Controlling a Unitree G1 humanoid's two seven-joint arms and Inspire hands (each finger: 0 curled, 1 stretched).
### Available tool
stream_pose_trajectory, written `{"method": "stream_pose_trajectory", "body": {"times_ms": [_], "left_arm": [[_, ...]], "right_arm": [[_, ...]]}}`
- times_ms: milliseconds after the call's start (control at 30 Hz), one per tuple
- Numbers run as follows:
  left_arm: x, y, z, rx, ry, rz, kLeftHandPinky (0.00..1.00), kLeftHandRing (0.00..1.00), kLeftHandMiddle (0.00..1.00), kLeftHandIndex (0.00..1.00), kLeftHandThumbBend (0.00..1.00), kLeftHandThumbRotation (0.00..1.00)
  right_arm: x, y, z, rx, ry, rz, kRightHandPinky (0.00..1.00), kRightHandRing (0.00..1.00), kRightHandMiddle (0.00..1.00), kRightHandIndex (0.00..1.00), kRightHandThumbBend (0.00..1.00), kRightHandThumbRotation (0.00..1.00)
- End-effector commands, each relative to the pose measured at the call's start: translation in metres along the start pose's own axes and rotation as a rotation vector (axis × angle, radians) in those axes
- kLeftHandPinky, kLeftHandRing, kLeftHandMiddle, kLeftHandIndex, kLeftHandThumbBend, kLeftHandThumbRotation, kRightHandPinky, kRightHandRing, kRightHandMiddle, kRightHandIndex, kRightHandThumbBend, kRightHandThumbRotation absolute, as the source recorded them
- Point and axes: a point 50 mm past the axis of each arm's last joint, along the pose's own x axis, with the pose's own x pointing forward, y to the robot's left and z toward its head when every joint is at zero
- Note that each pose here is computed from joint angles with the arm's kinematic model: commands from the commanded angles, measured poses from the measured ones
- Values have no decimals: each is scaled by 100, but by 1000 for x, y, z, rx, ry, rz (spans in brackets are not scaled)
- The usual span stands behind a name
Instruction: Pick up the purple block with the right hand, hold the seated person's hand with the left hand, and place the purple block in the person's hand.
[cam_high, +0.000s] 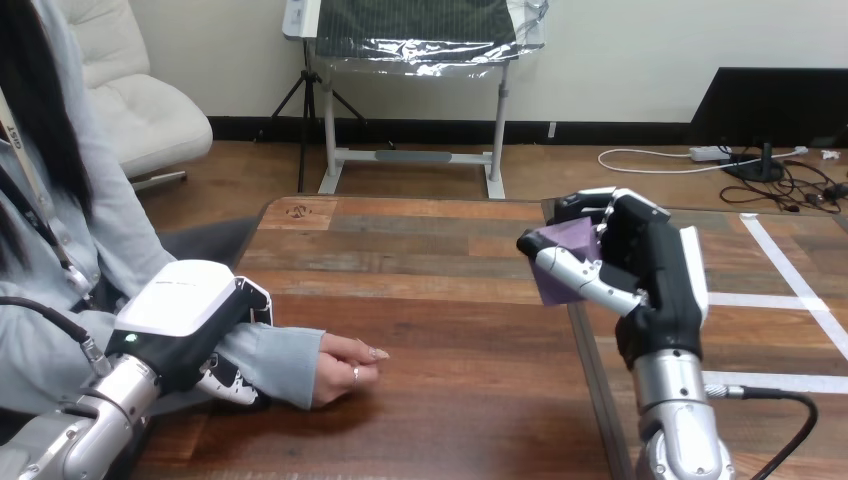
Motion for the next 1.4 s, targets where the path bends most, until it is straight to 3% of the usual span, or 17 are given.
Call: {"method": "stream_pose_trajectory", "body": {"times_ms": [0, 1367], "left_arm": [[19, 27, 18, -32, -105, 121, 27, 28, 33, 34, 87, 0], [17, 44, 30, -84, -193, 184, 20, 25, 31, 31, 88, 0]], "right_arm": [[14, 6, 16, -3, -86, 12, 35, 41, 46, 48, 78, 0], [10, 22, 8, 34, -40, 50, 34, 41, 47, 48, 78, 0]]}}
